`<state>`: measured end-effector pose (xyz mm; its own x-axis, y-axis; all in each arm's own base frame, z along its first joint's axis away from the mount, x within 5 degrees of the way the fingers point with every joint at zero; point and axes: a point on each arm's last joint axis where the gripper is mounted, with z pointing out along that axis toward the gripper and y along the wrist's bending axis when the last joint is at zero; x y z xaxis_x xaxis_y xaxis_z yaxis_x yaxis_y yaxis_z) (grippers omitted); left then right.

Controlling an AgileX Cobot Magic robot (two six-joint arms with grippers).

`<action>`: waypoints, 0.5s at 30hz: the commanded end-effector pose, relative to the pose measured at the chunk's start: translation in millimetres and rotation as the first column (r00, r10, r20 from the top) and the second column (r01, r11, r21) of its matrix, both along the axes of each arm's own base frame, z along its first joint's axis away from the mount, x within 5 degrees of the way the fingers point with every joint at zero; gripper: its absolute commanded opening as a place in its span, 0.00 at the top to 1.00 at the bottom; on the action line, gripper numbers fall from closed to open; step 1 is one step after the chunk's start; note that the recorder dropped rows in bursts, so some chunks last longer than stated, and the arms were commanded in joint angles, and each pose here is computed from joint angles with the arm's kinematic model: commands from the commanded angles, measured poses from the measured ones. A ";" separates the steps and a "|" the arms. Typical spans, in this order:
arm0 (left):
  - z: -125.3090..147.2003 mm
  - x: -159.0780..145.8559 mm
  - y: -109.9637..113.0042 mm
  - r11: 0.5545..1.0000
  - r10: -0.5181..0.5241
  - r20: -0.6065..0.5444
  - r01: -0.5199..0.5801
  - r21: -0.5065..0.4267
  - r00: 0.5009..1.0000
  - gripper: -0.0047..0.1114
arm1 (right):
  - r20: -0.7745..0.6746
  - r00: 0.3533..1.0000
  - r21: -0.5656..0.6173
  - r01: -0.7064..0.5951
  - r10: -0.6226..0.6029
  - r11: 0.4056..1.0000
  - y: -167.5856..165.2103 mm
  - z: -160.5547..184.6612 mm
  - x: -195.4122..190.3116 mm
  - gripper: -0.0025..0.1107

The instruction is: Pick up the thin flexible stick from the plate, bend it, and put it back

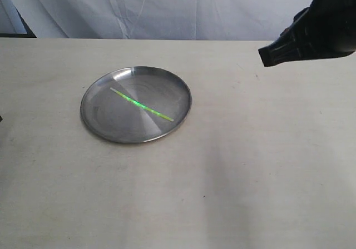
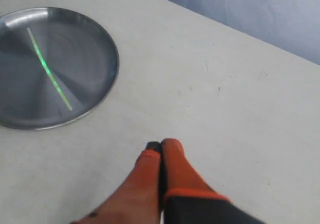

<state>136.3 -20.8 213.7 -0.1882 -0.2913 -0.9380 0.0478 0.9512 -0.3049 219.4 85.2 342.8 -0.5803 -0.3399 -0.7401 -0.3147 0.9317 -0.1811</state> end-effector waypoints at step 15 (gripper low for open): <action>57.8 -66.8 22.6 0.994 0.107 0.509 -0.081 -0.074 0.854 0.96 | 0.102 0.994 0.091 -0.037 0.028 0.995 -2.1 3.3 -13.0 0.99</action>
<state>83.1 -3.6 264.1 0.2417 -0.3442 -0.9073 0.1368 0.9377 -0.3193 207.0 84.1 345.8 -0.5032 -0.2897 -0.8141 -0.3308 0.9350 -0.1282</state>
